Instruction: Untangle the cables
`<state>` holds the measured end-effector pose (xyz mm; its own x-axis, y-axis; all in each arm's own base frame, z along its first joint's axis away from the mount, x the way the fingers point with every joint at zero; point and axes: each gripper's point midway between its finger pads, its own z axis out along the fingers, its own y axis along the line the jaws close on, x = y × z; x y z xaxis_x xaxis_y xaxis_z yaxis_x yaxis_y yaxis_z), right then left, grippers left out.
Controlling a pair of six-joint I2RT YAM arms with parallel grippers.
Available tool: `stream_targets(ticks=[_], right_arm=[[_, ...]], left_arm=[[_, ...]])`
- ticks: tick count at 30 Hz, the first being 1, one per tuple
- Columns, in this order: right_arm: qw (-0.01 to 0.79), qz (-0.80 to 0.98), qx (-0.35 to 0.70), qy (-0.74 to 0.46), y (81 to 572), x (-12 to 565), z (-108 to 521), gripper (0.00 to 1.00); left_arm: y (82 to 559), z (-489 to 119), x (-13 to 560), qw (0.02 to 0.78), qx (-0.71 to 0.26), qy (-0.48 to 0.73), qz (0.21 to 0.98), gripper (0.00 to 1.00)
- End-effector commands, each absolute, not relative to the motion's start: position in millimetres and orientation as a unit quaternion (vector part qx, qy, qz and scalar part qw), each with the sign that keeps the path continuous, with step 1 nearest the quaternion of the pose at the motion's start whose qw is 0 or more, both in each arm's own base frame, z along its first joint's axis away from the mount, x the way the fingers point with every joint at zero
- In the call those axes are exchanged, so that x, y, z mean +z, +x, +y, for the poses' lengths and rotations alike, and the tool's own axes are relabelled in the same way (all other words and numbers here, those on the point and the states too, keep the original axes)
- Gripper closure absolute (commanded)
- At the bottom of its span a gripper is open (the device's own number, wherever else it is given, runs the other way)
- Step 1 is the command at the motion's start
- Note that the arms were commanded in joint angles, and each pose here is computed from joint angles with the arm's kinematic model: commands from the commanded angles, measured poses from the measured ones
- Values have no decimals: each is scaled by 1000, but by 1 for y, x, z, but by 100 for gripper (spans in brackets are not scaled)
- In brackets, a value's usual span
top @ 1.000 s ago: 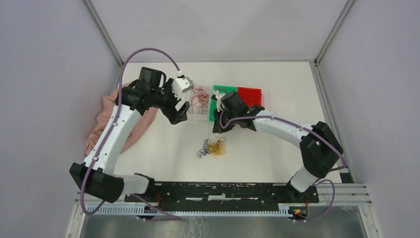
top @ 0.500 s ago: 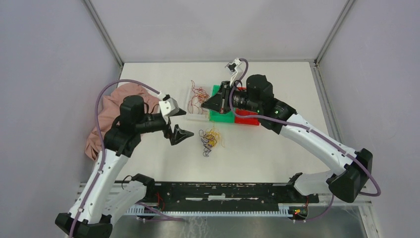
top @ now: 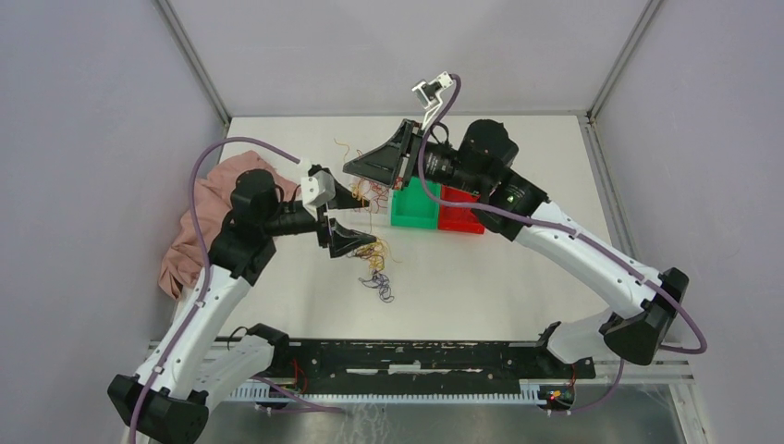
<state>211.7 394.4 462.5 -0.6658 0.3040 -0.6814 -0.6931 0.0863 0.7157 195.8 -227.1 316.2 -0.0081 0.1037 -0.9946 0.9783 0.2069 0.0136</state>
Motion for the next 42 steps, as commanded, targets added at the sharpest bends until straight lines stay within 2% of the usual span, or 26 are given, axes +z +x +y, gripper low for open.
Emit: stream_targets(ticks=[1, 3, 8, 9, 10, 12, 14, 15, 21, 27, 31, 35, 42], right_arm=[[396, 577, 696, -161, 200, 507, 397, 100], [396, 578, 696, -162, 201, 506, 401, 100], [405, 590, 678, -168, 201, 493, 399, 99], [409, 598, 668, -170, 201, 488, 397, 96], [415, 600, 662, -174, 200, 485, 394, 87], [431, 604, 645, -181, 199, 475, 386, 59], [450, 616, 615, -199, 197, 462, 375, 41], [461, 623, 596, -210, 195, 455, 368, 36], [532, 617, 507, -281, 181, 405, 324, 21], [525, 622, 481, -328, 183, 361, 331, 19], [519, 585, 517, -348, 178, 361, 363, 20], [517, 581, 511, -366, 183, 348, 397, 21], [530, 589, 511, -334, 202, 325, 431, 24]], left_arm=[[185, -236, 333, 534, -447, 483, 531, 21], [185, -239, 330, 528, -452, 486, 530, 33], [189, -241, 333, 524, -459, 476, 538, 83], [190, -240, 338, 530, -454, 476, 535, 91], [190, -240, 344, 538, -449, 478, 530, 96], [189, -238, 354, 548, -441, 481, 524, 97], [188, -238, 365, 553, -438, 483, 519, 97], [188, -237, 371, 557, -437, 483, 515, 97], [183, -237, 403, 577, -435, 486, 491, 97], [177, -239, 423, 569, -456, 482, 486, 97], [176, -240, 434, 568, -463, 479, 484, 97], [175, -240, 445, 569, -467, 478, 480, 97], [175, -241, 472, 580, -465, 480, 465, 97]])
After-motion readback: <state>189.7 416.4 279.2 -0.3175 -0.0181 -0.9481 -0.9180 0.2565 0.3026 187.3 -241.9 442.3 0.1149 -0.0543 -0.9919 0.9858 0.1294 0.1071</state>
